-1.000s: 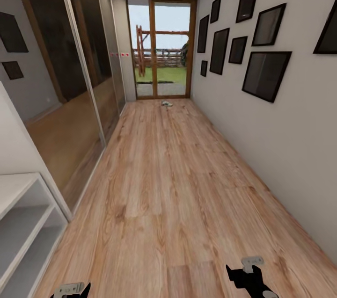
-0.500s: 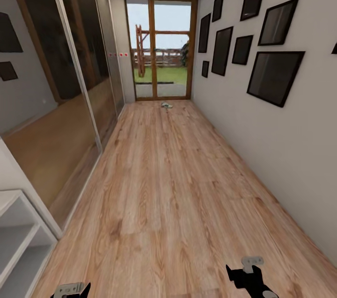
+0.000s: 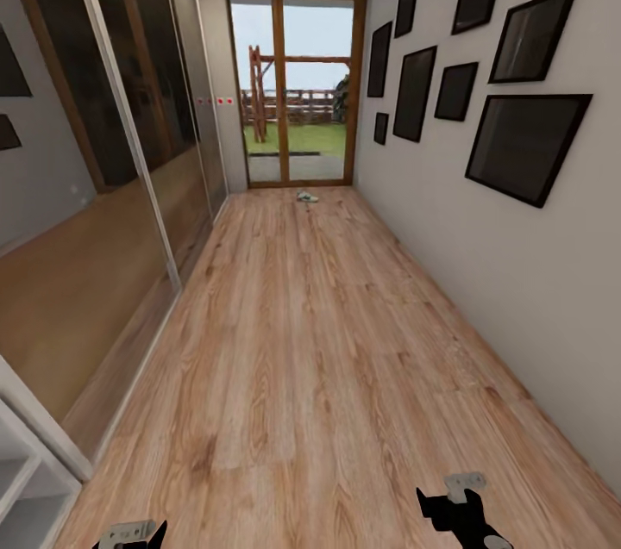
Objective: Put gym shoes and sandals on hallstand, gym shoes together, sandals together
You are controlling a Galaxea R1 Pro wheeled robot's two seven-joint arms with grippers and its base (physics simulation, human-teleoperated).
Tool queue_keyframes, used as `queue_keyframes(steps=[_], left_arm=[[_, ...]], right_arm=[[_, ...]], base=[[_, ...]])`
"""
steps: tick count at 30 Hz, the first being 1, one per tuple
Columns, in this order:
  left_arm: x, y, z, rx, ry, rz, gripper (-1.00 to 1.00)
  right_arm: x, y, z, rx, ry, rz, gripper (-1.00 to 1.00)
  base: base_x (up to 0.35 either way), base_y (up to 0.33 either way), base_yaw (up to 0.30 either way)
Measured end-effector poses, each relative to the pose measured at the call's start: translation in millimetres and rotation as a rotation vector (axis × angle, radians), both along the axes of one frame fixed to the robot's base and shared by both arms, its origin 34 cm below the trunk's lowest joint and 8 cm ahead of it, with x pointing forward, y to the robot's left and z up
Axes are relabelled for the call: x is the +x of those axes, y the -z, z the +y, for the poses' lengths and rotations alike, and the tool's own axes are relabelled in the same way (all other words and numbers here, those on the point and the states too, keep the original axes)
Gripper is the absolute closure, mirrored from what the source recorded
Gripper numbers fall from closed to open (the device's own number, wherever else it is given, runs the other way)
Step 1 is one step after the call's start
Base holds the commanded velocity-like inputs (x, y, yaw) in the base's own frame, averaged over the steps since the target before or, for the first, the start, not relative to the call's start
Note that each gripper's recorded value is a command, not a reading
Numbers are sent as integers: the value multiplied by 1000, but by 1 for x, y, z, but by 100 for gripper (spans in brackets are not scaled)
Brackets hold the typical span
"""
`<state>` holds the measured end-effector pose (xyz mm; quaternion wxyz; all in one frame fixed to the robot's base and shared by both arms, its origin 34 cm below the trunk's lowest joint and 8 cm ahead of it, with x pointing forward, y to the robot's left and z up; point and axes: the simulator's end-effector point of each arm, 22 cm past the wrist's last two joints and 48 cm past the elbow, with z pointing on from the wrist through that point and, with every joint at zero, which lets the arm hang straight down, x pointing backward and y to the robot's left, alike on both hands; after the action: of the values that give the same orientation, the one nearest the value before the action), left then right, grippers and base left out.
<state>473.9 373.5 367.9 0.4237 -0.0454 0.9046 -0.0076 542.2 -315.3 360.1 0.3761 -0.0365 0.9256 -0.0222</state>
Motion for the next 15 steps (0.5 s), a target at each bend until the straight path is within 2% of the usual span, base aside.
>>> queue_keyframes(steps=[15], left_arm=[[0, 0, 0, -1, -1, 1, -100]], right_arm=[[0, 0, 0, 0, 0, 1, -100]], base=[[340, 0, 0]])
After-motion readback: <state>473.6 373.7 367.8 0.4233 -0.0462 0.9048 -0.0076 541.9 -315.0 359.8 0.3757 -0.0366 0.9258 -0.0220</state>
